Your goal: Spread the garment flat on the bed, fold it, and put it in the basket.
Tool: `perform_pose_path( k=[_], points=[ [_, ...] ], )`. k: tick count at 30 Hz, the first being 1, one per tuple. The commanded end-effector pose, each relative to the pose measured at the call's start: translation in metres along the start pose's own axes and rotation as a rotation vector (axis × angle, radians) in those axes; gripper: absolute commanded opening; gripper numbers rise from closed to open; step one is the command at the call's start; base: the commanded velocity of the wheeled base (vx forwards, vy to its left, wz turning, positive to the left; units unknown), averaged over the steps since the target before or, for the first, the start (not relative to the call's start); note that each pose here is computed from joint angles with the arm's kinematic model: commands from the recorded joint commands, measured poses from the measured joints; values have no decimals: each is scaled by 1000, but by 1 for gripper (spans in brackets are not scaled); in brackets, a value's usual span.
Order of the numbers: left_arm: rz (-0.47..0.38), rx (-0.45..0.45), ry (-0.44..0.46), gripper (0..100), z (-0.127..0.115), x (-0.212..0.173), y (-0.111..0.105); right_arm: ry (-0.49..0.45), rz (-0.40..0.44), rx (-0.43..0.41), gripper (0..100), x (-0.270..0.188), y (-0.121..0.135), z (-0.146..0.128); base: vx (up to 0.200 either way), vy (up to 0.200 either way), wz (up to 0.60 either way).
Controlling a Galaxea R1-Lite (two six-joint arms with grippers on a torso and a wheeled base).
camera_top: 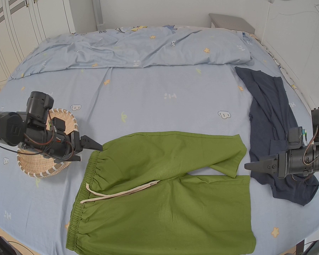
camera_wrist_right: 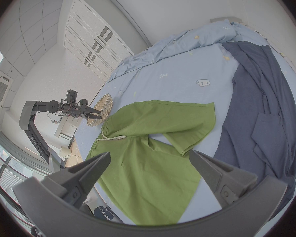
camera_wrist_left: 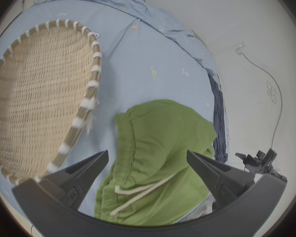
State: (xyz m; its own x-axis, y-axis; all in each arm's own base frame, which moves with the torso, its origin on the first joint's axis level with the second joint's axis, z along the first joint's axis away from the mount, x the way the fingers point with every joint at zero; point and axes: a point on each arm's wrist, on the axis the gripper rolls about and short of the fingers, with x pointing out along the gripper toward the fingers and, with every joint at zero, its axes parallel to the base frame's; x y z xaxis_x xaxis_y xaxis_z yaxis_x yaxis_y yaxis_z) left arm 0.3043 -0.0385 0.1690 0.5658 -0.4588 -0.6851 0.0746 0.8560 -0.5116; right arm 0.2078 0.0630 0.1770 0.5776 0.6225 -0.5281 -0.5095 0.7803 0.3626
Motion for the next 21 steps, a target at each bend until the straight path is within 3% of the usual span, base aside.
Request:
perform_pose_path(
  k=[1, 7, 15, 21],
  points=[
    [21, -31, 25, 100, 13, 45, 1, 44, -7, 26, 100, 22, -13, 5, 0, 0, 0],
    [77, -47, -38, 100, 22, 54, 12, 56, -9, 31, 100, 26, -15, 2, 0, 0, 0],
    [87, -102, -201, 100, 36, 55, 15, 69, 0, 28, 100, 27, -13, -2, 0, 0, 0],
    [132, -120, -216, 100, 36, 54, 25, 72, 1, 29, 100, 28, -13, -2, 0, 0, 0]
  ],
)
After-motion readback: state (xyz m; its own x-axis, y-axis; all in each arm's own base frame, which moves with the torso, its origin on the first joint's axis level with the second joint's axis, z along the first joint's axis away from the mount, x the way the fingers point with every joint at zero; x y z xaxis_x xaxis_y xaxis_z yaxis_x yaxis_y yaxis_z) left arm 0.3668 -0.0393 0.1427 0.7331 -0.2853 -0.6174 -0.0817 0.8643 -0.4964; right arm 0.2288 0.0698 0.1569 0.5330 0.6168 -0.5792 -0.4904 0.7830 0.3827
